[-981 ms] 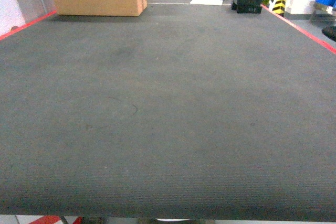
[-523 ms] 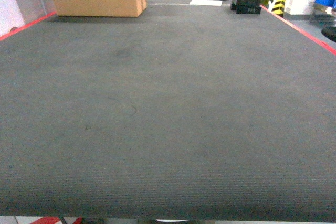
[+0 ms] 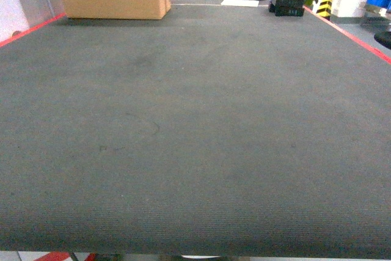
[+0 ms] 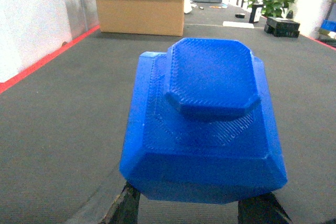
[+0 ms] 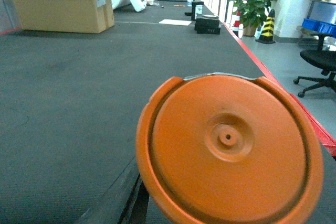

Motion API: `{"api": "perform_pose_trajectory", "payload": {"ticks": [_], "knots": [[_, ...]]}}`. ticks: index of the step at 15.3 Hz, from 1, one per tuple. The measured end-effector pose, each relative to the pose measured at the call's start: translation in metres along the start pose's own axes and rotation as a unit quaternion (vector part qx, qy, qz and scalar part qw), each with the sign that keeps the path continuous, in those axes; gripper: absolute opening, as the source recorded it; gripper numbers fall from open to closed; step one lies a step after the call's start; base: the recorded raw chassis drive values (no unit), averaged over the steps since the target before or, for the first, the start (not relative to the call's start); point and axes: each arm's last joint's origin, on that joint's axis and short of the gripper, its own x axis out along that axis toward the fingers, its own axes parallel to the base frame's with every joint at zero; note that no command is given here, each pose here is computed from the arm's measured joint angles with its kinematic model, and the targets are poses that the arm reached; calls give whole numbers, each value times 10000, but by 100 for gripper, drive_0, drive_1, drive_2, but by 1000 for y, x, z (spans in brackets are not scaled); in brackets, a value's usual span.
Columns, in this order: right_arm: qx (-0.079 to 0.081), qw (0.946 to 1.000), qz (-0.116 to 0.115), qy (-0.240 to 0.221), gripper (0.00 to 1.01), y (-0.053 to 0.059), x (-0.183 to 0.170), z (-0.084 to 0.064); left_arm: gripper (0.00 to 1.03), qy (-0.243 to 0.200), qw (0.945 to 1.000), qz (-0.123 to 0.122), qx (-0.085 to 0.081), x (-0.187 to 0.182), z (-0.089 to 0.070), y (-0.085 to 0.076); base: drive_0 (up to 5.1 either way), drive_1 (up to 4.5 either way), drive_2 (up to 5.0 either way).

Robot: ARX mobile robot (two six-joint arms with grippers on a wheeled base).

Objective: Sort blue parts and orange caps into right shelf containers

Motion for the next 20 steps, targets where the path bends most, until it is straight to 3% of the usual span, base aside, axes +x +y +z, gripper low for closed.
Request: {"api": "perform_pose_trajectory", "payload": {"ticks": [6,20], "knots": [[0,10000,0,0,44,0,0,0,42,-2,10000,13,-2,0,0,0,0,0,0],[0,10000,0,0,44,0,0,0,42,0,10000,8,-2,0,0,0,-167,-167,-167]]}}
